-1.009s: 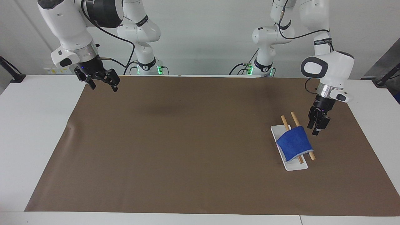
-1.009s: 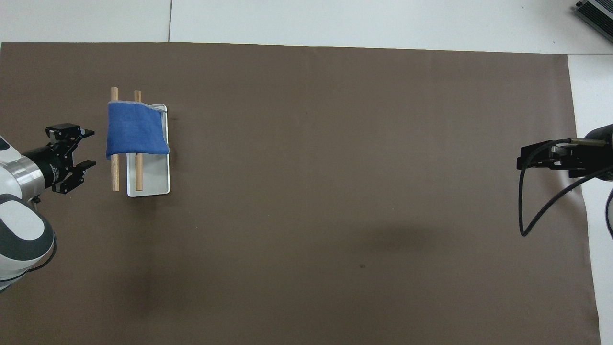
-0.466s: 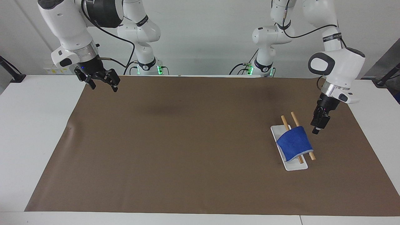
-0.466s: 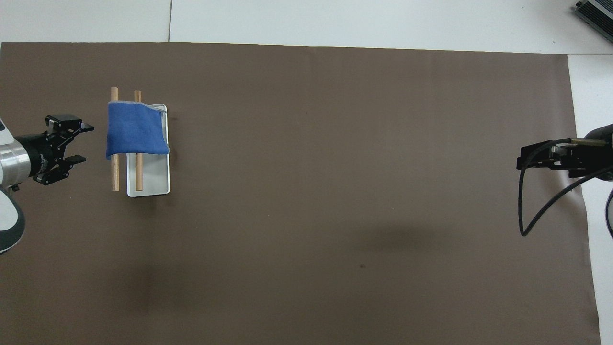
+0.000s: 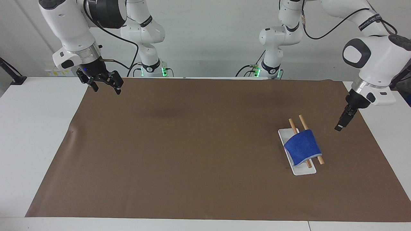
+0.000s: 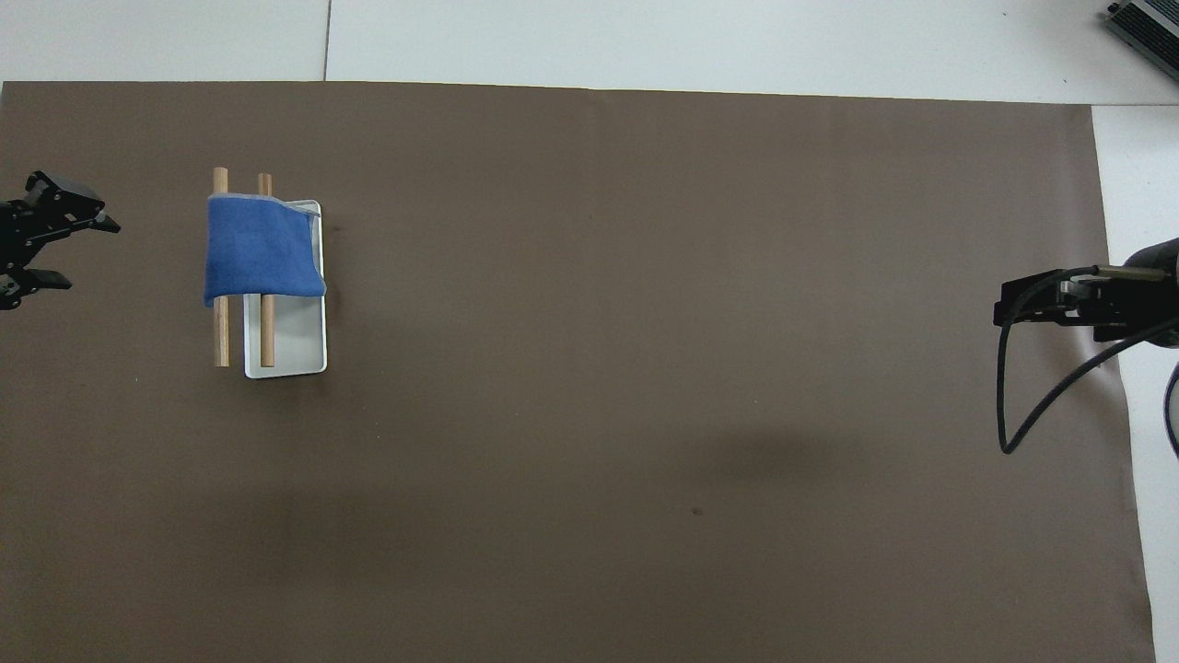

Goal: Right arm passes towel to left arm to hang

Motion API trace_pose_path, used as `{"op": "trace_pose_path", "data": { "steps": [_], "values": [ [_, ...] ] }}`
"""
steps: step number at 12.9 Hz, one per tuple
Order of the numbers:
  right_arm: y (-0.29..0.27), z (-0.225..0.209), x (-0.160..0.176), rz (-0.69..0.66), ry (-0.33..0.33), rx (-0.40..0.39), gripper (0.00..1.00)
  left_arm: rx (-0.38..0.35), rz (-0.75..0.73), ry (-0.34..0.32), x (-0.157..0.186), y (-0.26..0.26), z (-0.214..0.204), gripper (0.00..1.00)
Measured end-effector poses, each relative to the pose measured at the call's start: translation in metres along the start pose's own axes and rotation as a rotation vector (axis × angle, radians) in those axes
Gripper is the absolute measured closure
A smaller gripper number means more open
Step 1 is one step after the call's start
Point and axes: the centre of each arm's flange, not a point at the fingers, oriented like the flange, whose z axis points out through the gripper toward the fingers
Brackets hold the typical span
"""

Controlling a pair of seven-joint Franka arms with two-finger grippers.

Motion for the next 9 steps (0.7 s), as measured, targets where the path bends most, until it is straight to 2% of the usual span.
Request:
{"op": "trace_pose_path", "data": {
  "steps": [2, 5, 9],
  "values": [
    [0.000, 0.000, 0.000, 0.000, 0.000, 0.000, 0.00, 0.031, 0.042, -0.042, -0.005, 0.005, -0.039, 0.24],
    [0.000, 0.000, 0.000, 0.000, 0.000, 0.000, 0.00, 0.054, 0.158, -0.090, -0.029, 0.014, -0.077, 0.26],
    [0.000, 0.000, 0.000, 0.000, 0.000, 0.000, 0.00, 0.125, 0.340, -0.081, -0.058, 0.035, -0.098, 0.26]
  ]
}}
